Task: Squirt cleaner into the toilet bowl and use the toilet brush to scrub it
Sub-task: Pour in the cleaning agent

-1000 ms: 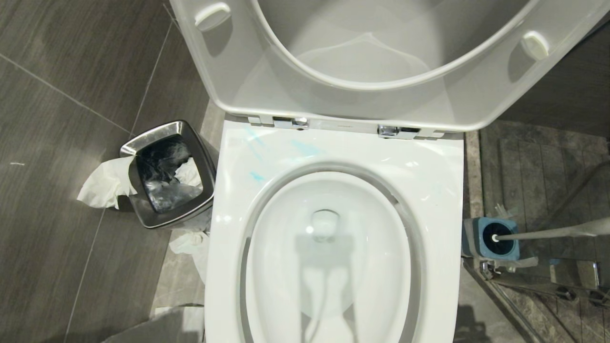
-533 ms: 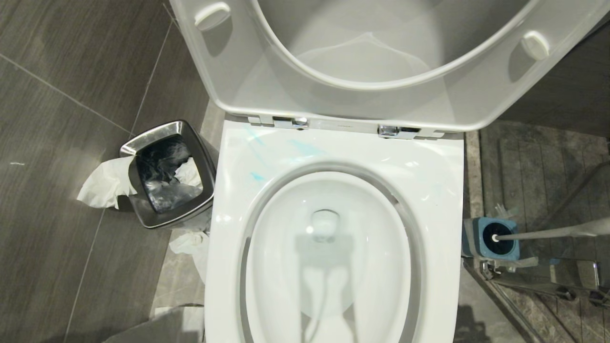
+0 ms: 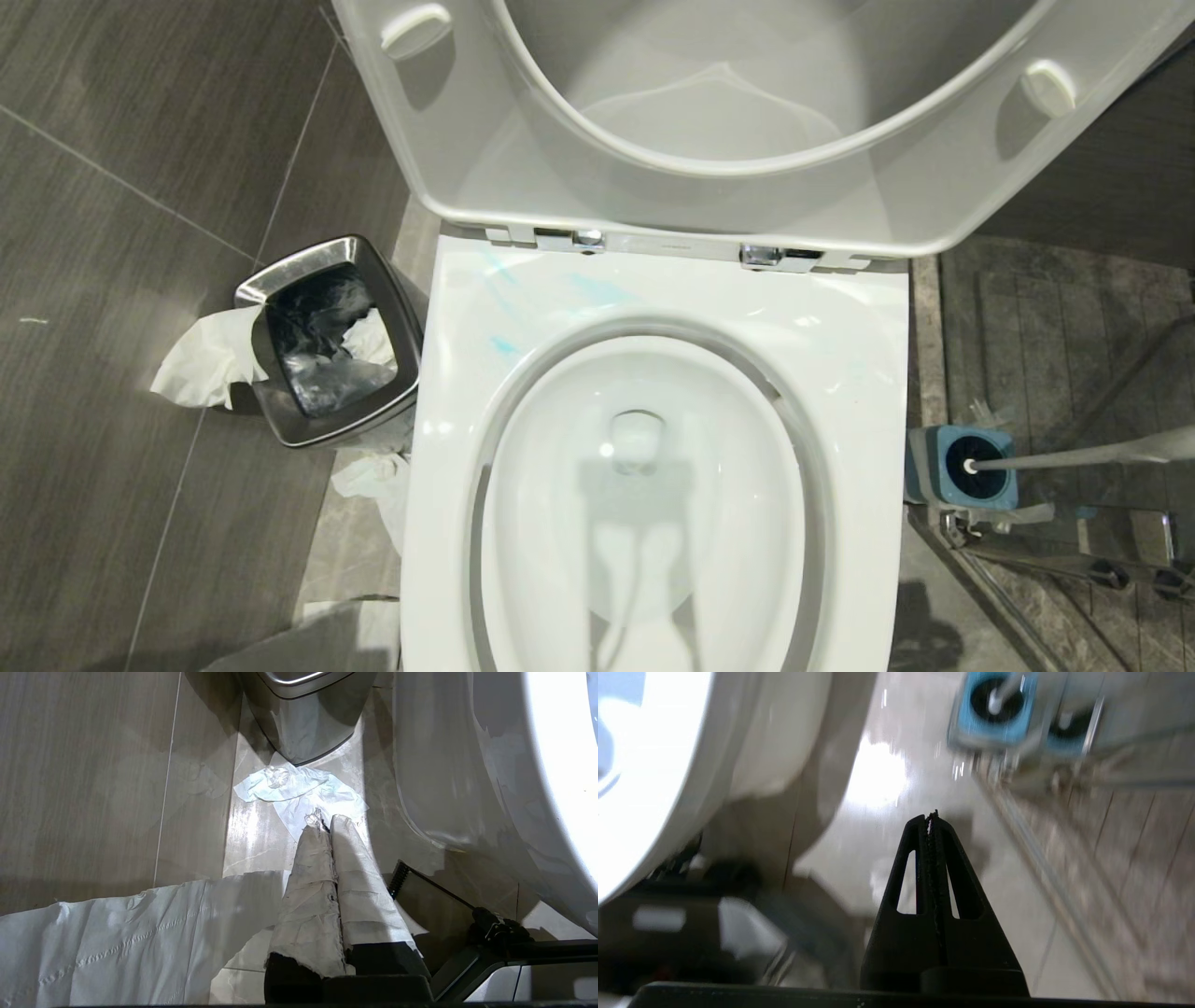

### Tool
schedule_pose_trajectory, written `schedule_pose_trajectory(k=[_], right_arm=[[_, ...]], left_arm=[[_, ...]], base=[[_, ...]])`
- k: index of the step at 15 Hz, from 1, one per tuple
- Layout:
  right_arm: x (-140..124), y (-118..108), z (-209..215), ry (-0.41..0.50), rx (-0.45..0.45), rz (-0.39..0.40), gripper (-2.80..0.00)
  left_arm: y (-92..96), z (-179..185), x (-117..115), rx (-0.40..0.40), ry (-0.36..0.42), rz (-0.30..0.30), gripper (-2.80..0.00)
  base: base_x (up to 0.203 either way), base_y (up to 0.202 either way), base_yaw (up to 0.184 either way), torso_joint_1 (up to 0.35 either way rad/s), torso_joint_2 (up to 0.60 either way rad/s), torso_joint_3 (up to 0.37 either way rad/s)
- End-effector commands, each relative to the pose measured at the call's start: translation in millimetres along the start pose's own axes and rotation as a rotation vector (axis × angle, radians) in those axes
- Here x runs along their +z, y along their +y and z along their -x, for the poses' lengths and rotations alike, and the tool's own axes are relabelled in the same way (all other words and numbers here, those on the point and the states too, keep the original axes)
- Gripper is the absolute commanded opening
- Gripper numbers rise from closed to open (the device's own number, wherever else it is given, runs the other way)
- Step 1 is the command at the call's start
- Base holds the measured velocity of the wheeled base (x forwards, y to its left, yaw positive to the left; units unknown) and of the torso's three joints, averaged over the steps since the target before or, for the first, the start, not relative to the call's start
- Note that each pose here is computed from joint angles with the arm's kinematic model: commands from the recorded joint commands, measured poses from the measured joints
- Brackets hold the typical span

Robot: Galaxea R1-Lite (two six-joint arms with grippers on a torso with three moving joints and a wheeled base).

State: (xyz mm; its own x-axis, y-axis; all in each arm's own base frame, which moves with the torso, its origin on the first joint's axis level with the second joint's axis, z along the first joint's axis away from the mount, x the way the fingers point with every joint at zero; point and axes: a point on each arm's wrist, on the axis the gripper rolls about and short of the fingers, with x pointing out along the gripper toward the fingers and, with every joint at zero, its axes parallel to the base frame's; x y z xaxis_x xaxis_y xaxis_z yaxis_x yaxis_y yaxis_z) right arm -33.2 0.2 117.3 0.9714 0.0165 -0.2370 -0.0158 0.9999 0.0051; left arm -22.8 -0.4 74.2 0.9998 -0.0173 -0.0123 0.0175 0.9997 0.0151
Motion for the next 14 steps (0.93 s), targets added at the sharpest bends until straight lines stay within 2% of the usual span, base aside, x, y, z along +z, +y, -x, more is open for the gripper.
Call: schedule_pose_trajectory(k=[1,4,6,7,9,11,14], right_arm=[[39,0,-15,0.232,-0.003,-0.023,-2.8],[82,-1,-56,0.403,-0.005,-0.042,-2.8],[102,-1,-97,0.418,0.014,-0.023,-2.8],[110,0,-119,0.383,0.041,-0.01,-2.8],[120,1,-160,0.227,0.13,0.007,-2.8],[106,2,-196,0.143,0.191,0.022,-2.8],[73,2,-247,0.05,0.22,0.05,-2.8]], left_arm=[[0.0,0,0,0.0,0.003,0.0,-2.8],[0.0,0,0,0.0,0.003,0.0,-2.8],[0.0,0,0,-0.001,0.003,0.0,-2.8],[0.0,0,0,0.0,0.003,0.0,-2.8],[0.0,0,0,0.0,0.002,0.0,-2.8],[0.0,0,0,0.0,0.002,0.0,-2.8],[0.0,0,0,0.0,0.003,0.0,-2.8]], base=[[0.0,0.0,0.0,0.0,0.0,0.0],[0.0,0.0,0.0,0.0,0.0,0.0],[0.0,0.0,0.0,0.0,0.0,0.0],[0.0,0.0,0.0,0.0,0.0,0.0],[0.0,0.0,0.0,0.0,0.0,0.0],[0.0,0.0,0.0,0.0,0.0,0.0],[0.0,0.0,0.0,0.0,0.0,0.0]])
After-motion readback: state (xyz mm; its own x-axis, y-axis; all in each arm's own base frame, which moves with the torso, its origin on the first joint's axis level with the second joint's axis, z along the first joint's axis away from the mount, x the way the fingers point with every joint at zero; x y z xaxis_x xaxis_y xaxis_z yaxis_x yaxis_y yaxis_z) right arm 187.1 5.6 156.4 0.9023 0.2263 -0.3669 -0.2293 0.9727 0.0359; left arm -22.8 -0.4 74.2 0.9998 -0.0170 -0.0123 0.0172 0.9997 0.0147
